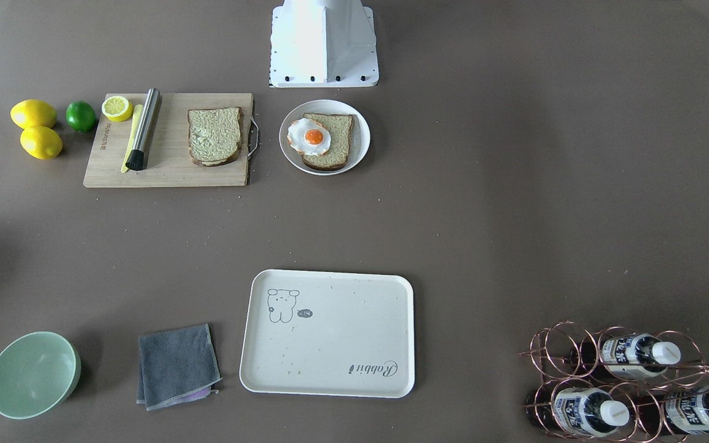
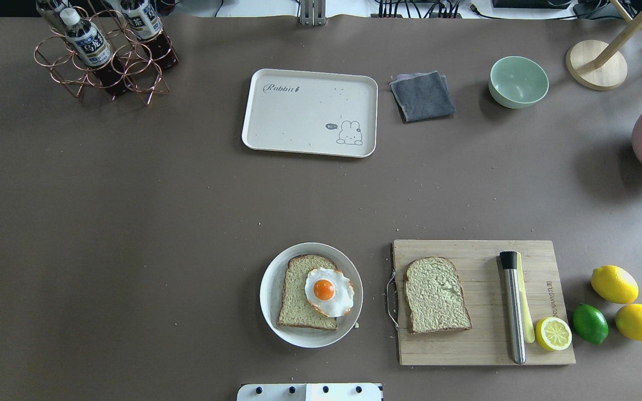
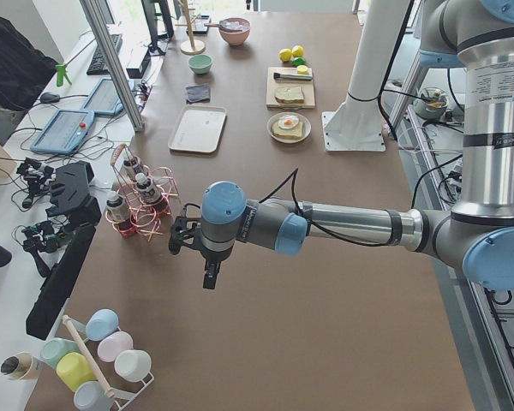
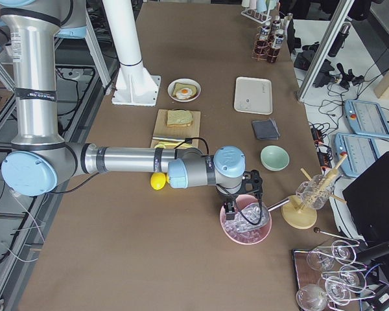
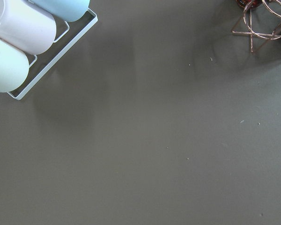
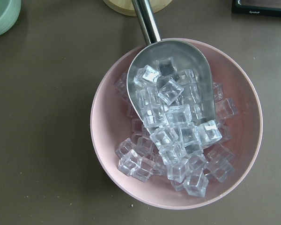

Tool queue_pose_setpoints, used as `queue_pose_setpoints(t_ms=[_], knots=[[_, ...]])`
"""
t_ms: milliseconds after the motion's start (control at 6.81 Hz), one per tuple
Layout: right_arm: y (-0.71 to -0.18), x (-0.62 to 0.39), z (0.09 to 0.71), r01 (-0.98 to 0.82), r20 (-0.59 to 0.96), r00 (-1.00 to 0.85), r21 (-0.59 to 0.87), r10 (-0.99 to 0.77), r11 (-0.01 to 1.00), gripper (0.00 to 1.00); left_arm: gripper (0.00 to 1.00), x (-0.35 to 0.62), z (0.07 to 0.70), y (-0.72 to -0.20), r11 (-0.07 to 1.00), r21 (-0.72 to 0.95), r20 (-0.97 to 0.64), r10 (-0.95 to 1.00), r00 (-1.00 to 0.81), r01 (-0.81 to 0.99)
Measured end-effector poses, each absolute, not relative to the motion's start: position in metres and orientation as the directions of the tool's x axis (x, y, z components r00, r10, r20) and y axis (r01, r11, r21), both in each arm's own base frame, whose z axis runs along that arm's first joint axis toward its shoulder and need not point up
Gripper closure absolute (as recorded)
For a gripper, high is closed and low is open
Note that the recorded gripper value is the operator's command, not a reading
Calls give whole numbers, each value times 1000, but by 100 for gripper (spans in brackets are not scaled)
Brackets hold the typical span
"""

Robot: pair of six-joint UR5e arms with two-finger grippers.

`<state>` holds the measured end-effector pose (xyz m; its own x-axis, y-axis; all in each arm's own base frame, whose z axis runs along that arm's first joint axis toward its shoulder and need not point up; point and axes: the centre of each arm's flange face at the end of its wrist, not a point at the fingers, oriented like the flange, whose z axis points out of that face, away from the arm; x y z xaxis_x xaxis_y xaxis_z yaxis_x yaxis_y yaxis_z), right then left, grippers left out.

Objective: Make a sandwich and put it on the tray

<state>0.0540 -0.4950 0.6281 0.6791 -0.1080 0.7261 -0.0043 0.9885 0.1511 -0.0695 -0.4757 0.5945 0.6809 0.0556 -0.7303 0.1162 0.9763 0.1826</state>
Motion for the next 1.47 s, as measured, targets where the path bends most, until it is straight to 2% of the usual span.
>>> queue_pose_setpoints(t_ms=[1469], knots=[[-493, 53, 632, -1, 731, 674, 144, -106, 990, 0, 2, -67, 611, -455, 977, 183, -741, 62, 669, 112]])
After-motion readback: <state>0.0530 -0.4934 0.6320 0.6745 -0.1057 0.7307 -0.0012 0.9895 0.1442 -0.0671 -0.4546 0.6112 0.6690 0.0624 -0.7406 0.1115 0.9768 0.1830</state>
